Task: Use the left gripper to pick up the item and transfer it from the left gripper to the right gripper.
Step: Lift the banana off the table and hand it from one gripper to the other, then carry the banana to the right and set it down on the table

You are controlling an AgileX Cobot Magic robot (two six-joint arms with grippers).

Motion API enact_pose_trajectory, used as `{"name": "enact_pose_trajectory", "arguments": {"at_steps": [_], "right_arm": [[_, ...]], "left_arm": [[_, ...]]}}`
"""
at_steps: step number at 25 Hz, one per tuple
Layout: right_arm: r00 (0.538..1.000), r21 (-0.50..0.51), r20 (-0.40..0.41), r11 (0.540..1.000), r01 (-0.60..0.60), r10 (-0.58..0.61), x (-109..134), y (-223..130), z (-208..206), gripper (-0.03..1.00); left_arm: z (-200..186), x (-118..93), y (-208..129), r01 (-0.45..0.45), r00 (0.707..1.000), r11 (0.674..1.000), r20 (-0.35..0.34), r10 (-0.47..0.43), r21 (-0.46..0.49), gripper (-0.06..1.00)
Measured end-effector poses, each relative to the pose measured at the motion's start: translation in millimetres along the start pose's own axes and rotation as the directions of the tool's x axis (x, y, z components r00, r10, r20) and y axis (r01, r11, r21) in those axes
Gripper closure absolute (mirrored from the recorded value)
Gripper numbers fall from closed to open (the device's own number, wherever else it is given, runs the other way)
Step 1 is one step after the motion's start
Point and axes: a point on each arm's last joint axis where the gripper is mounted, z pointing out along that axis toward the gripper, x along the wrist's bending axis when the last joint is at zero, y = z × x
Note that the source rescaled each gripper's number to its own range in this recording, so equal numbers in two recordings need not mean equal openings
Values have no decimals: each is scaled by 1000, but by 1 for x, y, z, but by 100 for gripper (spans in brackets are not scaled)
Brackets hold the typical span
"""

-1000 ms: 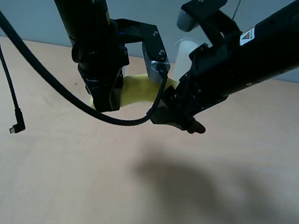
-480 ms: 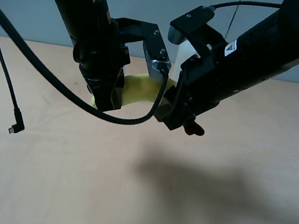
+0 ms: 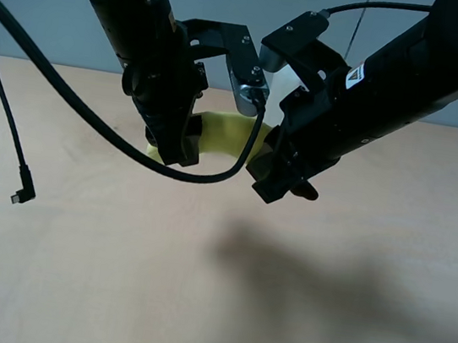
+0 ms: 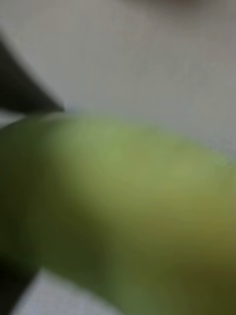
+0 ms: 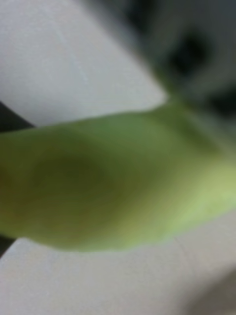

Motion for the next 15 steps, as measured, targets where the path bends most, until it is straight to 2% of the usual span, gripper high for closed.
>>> {"name": "enact_pose_trajectory", "arguments": {"at_steps": [1,3,4,8,15], "right_arm": [[1000,-1,0,1000,-3,3,0,0,0,95],[1000,-1,-1,1000,-5,5,0,0,0,95],[1000,-2,-1,1000,-6,6,0,0,0,95],[1000,-2,-1,1000,-6,6,0,0,0,95],[1000,0,-3,1000,-7,7,0,0,0,95]], "left_arm": [[0,0,0,0,1000,1000,-3,0,-5,26],[0,0,1,0,1000,1000,-5,0,-7,8],[0,1,1,-1,1000,1000,-6,1,-6,3],[0,0,0,-1,1000,1000,-4,1,-4,-4],[-17,-5,-4,0,1000,1000,3,0,3,-5]]}}
